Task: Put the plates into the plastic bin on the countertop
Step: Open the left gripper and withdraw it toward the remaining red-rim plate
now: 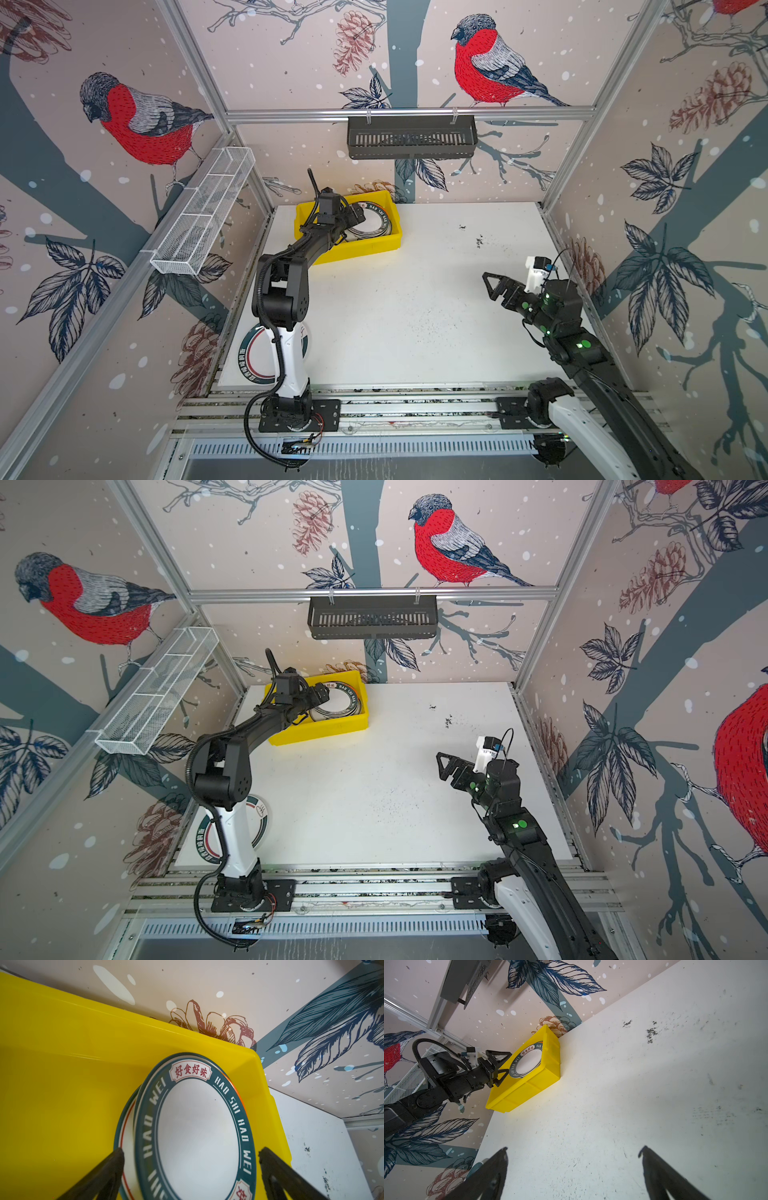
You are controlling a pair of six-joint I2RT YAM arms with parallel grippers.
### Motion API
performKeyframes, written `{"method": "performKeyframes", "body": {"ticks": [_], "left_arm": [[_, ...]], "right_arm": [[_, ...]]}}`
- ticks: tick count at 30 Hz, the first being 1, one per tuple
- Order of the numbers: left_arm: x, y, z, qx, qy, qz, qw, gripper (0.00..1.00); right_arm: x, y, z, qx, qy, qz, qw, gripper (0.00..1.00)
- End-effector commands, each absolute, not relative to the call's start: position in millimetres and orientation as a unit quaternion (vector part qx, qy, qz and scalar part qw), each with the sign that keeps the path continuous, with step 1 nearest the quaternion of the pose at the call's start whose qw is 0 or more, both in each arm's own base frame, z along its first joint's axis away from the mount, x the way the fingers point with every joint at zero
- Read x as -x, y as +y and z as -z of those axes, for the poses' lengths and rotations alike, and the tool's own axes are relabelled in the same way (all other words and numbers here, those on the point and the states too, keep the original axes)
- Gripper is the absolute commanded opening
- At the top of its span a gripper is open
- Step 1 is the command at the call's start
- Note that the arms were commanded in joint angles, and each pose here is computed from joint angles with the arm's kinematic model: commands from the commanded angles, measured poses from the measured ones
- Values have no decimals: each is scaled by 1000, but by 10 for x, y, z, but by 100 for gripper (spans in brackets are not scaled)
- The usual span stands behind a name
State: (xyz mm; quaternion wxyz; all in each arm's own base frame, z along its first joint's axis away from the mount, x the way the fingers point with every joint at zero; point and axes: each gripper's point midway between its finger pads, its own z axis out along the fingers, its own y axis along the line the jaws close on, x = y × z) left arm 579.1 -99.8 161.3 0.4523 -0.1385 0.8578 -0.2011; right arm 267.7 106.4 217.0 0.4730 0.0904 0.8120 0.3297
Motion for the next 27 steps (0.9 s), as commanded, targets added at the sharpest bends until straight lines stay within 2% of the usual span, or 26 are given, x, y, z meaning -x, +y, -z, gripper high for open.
{"method": "performKeyframes", "body": {"ticks": [1, 4, 7, 18, 23, 24, 27], "left_arm": [[-5728, -904, -1859, 138, 847, 177, 481, 98], [-5583, -802, -1988, 152, 850, 156, 479, 98], [-5272, -637, -2035, 187, 856, 121, 467, 98], [-3695, -125, -1591, 241, 901, -37, 358, 96], [-3196, -111, -1367, 268, 915, -26, 302, 91], [-3116, -139, -1341, 268, 916, -16, 298, 87], [-2882, -174, -1265, 281, 914, 13, 292, 85]], "right_arm": [[-2676, 1116, -2240, -70, 805, -343, 479, 100], [-2684, 1142, -2257, -62, 802, -350, 480, 100], [-2704, 1184, -2243, -53, 803, -356, 475, 100], [-2776, 1355, -2213, -1, 815, -366, 449, 100], [-2782, 1426, -2188, 15, 817, -377, 436, 100], [-2781, 1438, -2185, 19, 818, -378, 434, 100], [-2779, 1459, -2176, 28, 818, -379, 432, 100]]}}
